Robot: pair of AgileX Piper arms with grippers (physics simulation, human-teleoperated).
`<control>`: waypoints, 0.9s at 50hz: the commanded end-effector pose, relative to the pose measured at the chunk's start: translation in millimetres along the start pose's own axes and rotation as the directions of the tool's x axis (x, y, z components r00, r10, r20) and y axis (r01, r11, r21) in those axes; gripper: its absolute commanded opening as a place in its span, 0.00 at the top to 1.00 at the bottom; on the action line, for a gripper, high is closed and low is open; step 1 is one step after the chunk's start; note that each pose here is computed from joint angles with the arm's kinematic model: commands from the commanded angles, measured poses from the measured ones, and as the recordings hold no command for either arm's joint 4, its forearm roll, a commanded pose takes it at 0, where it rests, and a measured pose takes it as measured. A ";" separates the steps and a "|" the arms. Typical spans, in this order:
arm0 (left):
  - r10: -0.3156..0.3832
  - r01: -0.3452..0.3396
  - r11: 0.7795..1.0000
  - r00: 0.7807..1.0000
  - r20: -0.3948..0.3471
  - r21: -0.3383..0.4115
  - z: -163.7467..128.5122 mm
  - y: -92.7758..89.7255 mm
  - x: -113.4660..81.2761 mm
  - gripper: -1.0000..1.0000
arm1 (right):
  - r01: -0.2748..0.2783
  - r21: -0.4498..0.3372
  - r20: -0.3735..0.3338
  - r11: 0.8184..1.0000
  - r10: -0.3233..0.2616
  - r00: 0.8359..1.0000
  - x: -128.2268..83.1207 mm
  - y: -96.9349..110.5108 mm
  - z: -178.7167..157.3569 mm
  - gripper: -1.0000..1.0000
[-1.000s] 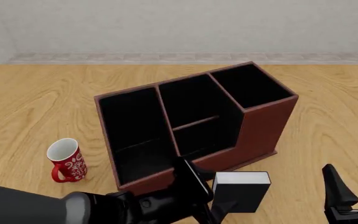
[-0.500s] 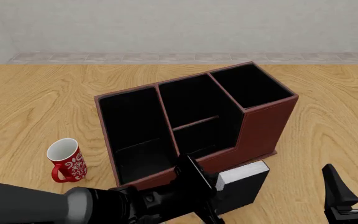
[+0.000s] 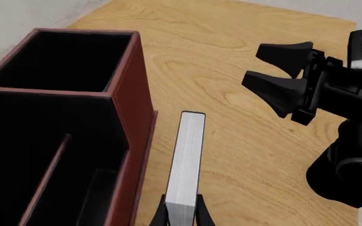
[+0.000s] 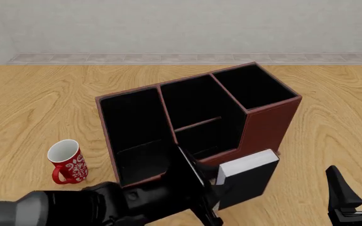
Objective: Pick up the book and place it in the back compartment of the caddy.
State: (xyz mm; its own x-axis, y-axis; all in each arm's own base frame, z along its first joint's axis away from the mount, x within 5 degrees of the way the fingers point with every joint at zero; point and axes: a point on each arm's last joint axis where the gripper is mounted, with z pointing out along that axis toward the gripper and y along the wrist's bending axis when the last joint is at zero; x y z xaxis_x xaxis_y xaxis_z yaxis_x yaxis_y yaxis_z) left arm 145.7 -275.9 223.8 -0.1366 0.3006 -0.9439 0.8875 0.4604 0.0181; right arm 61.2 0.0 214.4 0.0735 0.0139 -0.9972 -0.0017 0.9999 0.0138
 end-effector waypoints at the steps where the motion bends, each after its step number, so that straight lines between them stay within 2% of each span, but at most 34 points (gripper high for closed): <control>1: 0.033 -0.033 0.999 0.997 0.069 -0.004 -19.1 0.3 -22.4 1.00 | 0.000 0.000 0.000 1.000 0.000 1.000 0.1 0.0 -0.2 0.00; 11: 0.054 -0.054 0.999 0.994 0.093 -0.006 -31.4 0.0 -38.2 1.00 | 0.000 0.000 0.000 1.000 0.000 1.000 0.1 0.0 -1.0 0.00; 13: 0.056 -0.055 0.998 0.993 0.101 -0.013 -35.4 2.1 -42.5 1.00 | 0.001 0.000 0.001 1.000 -0.001 1.000 0.0 0.0 -1.2 0.00; 15: 0.089 -0.087 0.996 0.990 0.113 -0.028 -40.1 5.3 -46.1 1.00 | -0.003 0.000 -0.003 1.000 0.003 1.000 0.2 0.0 -0.4 0.00; 23: 0.091 -0.079 0.993 0.987 0.130 -0.093 -56.7 23.3 -62.1 1.00 | 0.001 0.000 0.001 1.000 -0.001 1.000 0.1 0.0 -1.0 0.00; 26: 0.093 -0.080 0.992 0.986 0.138 -0.099 -62.2 24.4 -66.4 1.00 | -0.001 0.000 -0.001 1.000 0.001 1.000 0.2 0.0 -0.5 0.00; 31: 0.111 -0.099 0.990 0.985 0.133 -0.100 -66.0 24.0 -68.0 1.00 | 0.000 0.000 0.000 1.000 0.000 1.000 0.1 0.0 -1.1 0.00; 45: 0.135 -0.113 0.981 0.982 0.134 -0.159 -77.3 39.0 -81.3 1.00 | -0.003 0.000 -0.003 1.000 0.003 1.000 0.3 0.0 0.3 0.00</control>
State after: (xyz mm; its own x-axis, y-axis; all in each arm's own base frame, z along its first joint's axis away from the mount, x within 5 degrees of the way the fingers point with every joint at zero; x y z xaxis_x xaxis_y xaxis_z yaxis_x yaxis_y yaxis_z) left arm 152.3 -227.4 309.6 0.0036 0.2493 -0.9684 0.8395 0.5255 0.1384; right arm 60.5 0.0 214.3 0.0729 0.0148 -0.9972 -0.0018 0.9999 0.0147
